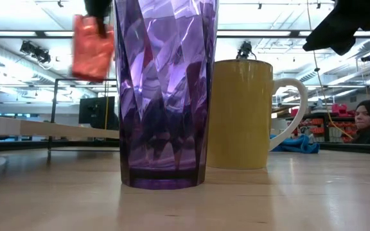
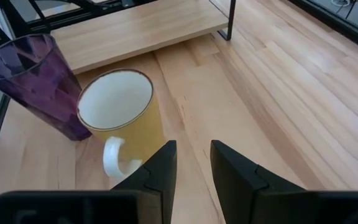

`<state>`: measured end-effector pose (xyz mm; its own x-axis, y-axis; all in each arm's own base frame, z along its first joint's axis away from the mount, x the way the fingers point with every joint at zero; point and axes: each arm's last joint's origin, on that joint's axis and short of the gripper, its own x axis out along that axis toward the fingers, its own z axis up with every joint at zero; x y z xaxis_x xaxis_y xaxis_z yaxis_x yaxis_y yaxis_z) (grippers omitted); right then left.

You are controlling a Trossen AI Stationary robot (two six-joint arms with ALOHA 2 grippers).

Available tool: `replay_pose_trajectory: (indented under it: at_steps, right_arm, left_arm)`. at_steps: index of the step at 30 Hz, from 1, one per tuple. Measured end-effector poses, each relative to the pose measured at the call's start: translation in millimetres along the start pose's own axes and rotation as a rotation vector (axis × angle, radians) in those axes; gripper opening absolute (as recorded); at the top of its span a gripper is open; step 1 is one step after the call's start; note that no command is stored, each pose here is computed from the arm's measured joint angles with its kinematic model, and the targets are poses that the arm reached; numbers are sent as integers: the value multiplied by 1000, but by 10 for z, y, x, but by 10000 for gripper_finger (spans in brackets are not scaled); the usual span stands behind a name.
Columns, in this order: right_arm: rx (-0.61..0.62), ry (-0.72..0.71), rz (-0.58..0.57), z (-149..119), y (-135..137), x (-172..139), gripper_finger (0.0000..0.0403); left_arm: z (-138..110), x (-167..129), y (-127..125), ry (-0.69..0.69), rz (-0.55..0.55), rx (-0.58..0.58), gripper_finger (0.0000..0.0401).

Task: Stack small to large cups/mugs on shelf
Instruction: Put the brown cup on the shelf

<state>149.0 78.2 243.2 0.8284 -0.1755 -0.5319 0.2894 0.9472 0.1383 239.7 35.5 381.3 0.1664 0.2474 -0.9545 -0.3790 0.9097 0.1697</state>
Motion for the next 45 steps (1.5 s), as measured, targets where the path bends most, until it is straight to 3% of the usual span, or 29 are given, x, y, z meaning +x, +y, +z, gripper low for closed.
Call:
replay_pose_trajectory:
  at_steps: [3, 9, 15, 22, 29, 34, 45]
  right_arm:
    - [-3, 2, 3, 0, 1, 0, 105]
    - [7, -4, 0, 6, -1, 3, 105]
    - [32, -16, 6, 18, 8, 3, 105]
    - [47, -33, 14, 37, 19, 3, 105]
    - [72, -34, 15, 38, 20, 2, 105]
    - [72, -34, 15, 38, 20, 2, 105]
    - [83, -36, 2, 50, 1, 17, 105]
  left_arm:
    - [-248, 16, 138, -10, 6, -38, 13]
    - [-576, 39, 311, -183, -93, -67, 13]
    - [-805, 298, 444, -118, -52, -32, 13]
    - [-776, 601, 581, -146, -163, -24, 13]
    - [-816, 743, 763, -145, -194, -45, 13]
    - [-854, 859, 850, -167, -273, -55, 13]
    - [-872, 892, 929, -176, -263, -99, 13]
